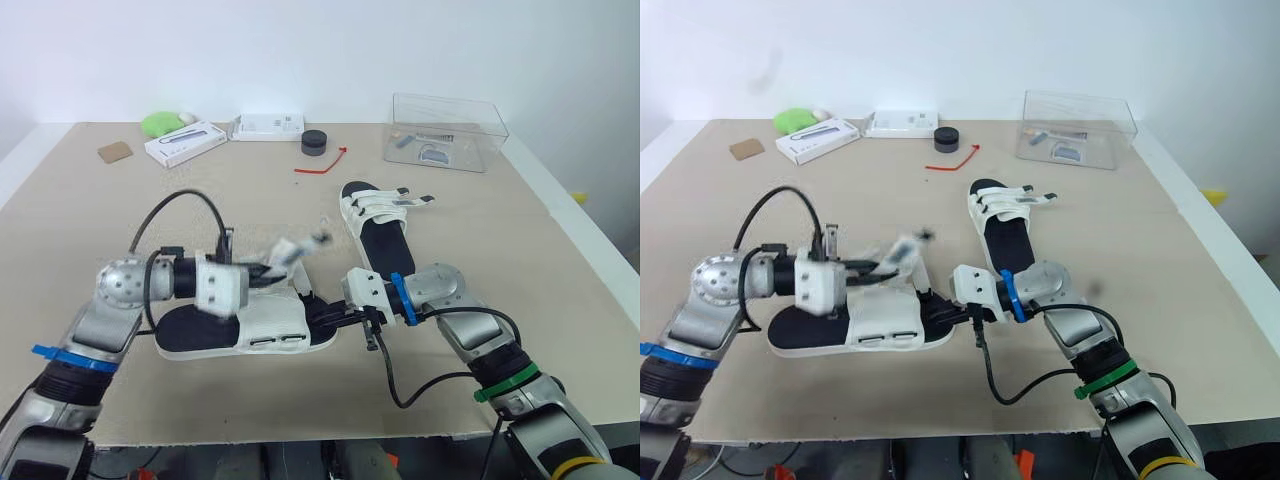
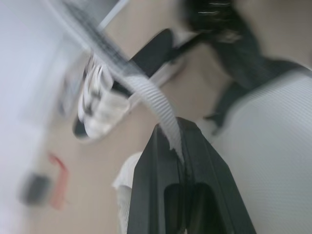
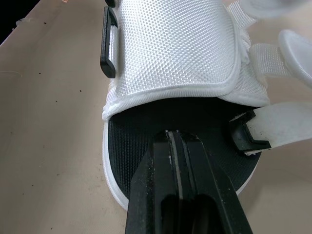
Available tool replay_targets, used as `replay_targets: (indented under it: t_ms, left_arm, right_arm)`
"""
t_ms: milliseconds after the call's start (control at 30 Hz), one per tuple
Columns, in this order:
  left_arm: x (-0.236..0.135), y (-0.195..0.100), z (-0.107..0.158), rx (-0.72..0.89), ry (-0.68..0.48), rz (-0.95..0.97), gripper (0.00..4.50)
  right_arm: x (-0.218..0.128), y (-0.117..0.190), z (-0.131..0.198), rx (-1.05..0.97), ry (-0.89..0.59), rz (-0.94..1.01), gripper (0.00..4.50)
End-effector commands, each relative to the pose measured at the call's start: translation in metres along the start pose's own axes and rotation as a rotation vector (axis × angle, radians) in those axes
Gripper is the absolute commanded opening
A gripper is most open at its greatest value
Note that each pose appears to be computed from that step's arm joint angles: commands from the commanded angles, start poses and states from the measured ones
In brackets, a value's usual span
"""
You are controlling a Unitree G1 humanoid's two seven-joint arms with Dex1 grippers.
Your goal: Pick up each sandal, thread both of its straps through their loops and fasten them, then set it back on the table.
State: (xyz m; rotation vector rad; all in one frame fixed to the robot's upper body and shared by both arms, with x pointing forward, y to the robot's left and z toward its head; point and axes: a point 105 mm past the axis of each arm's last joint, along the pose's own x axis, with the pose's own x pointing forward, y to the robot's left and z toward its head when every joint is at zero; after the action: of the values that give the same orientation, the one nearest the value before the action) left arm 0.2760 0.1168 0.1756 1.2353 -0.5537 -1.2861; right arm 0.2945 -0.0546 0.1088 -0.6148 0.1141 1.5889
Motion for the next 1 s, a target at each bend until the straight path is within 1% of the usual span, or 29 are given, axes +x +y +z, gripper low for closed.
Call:
replay_targets:
  t_ms: [33, 100, 267, 300, 333, 433, 533, 633, 733, 833, 1000]
  left_arm:
    - [-0.011, -0.003, 0.002, 0.262, -0.004, -0.035, 0.03]
    - [-0.013, -0.003, -0.005, 0.302, 0.009, -0.045, 0.03]
    - [-0.012, 0.001, -0.013, 0.293, 0.024, -0.026, 0.03]
    - [-0.012, 0.001, -0.013, 0.290, 0.025, -0.025, 0.43]
    - [-0.012, 0.001, -0.013, 0.275, 0.023, -0.025, 0.57]
    - [-0.014, 0.006, -0.012, 0.178, 0.026, 0.004, 1.72]
    - [-0.022, 0.010, -0.008, 0.118, 0.034, 0.015, 1.72]
    - [-0.033, 0.010, -0.009, 0.047, 0.075, 0.014, 1.72]
    - [-0.042, 0.010, -0.010, 0.031, 0.114, 0.006, 1.72]
    - [-0.047, 0.002, -0.011, 0.007, 0.149, -0.017, 1.72]
    - [-0.055, 0.003, -0.010, -0.141, 0.176, 0.027, 1.72]
  right_arm:
    - [0.000, 0.004, -0.012, 0.024, 0.050, 0.027, 0.00]
    - [0.001, 0.004, -0.012, 0.022, 0.049, 0.030, 0.00]
    - [0.003, 0.004, -0.012, 0.017, 0.049, 0.041, 0.00]
    - [0.003, 0.004, -0.013, 0.015, 0.050, 0.043, 0.00]
    - [0.002, 0.003, -0.013, 0.014, 0.052, 0.044, 0.00]
    - [0.001, 0.003, -0.014, 0.013, 0.055, 0.045, 0.00]
    - [0.000, 0.003, -0.015, 0.011, 0.059, 0.047, 0.00]
    - [0.000, 0.002, -0.015, 0.007, 0.061, 0.050, 0.00]
    - [0.001, 0.001, -0.015, 0.004, 0.059, 0.057, 0.00]
    - [0.003, 0.003, -0.015, 0.000, 0.056, 0.073, 0.00]
    - [0.004, 0.002, -0.015, -0.002, 0.055, 0.082, 0.00]
